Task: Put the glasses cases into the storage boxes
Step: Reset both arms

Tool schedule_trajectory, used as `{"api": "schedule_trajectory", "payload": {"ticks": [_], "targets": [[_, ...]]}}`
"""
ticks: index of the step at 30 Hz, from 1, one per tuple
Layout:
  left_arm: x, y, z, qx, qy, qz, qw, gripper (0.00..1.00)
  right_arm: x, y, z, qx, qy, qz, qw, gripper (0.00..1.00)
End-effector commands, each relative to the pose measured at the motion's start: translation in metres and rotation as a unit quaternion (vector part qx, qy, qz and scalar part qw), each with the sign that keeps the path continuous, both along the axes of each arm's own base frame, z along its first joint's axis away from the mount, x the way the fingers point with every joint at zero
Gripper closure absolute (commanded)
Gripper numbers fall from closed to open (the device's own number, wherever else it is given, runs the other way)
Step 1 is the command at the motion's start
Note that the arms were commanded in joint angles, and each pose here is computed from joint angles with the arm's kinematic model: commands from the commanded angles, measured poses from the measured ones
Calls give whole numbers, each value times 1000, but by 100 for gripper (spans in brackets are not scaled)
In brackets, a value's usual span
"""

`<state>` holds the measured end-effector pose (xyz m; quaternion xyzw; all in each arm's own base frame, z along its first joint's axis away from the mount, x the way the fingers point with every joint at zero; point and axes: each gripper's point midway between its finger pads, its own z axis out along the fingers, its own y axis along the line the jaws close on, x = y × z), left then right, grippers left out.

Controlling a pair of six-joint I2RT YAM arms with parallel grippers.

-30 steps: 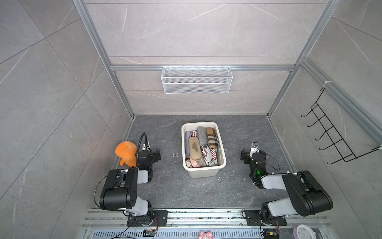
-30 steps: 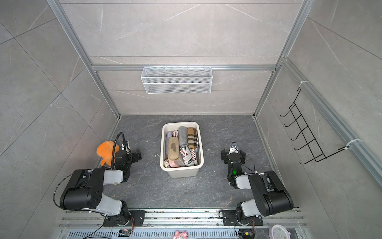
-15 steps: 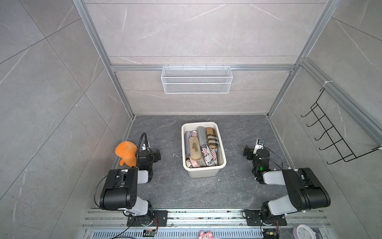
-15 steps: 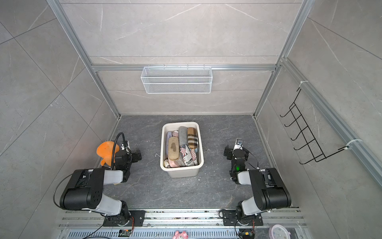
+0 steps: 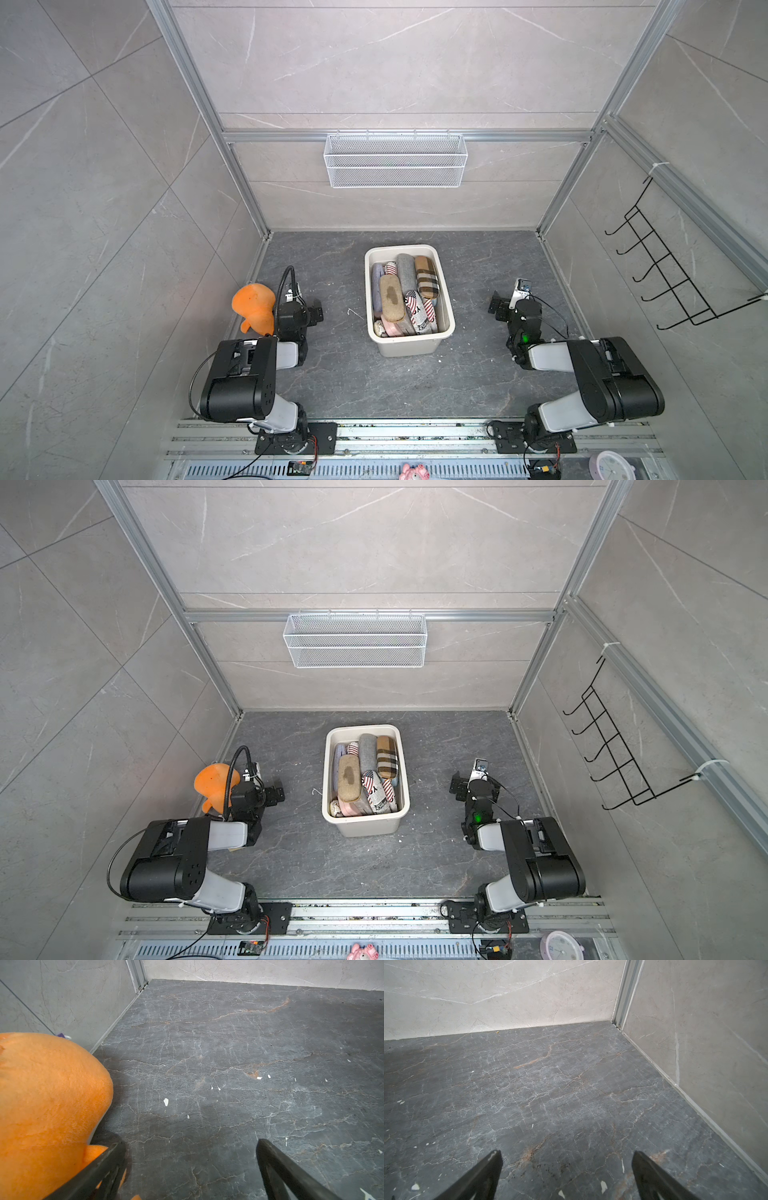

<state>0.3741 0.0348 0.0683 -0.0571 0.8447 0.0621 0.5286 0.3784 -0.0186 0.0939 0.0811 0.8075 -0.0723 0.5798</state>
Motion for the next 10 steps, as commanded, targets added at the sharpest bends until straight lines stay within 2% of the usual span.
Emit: {"api": "schedule_trajectory", "payload": {"ticks": [1, 10], "targets": [[9, -1, 18, -5, -31, -2, 1000, 0, 4, 3, 3, -1, -2, -1, 1000, 0], [9, 0, 18, -5, -31, -2, 999, 0, 4, 3, 4, -1, -2, -1, 1000, 0]]}}
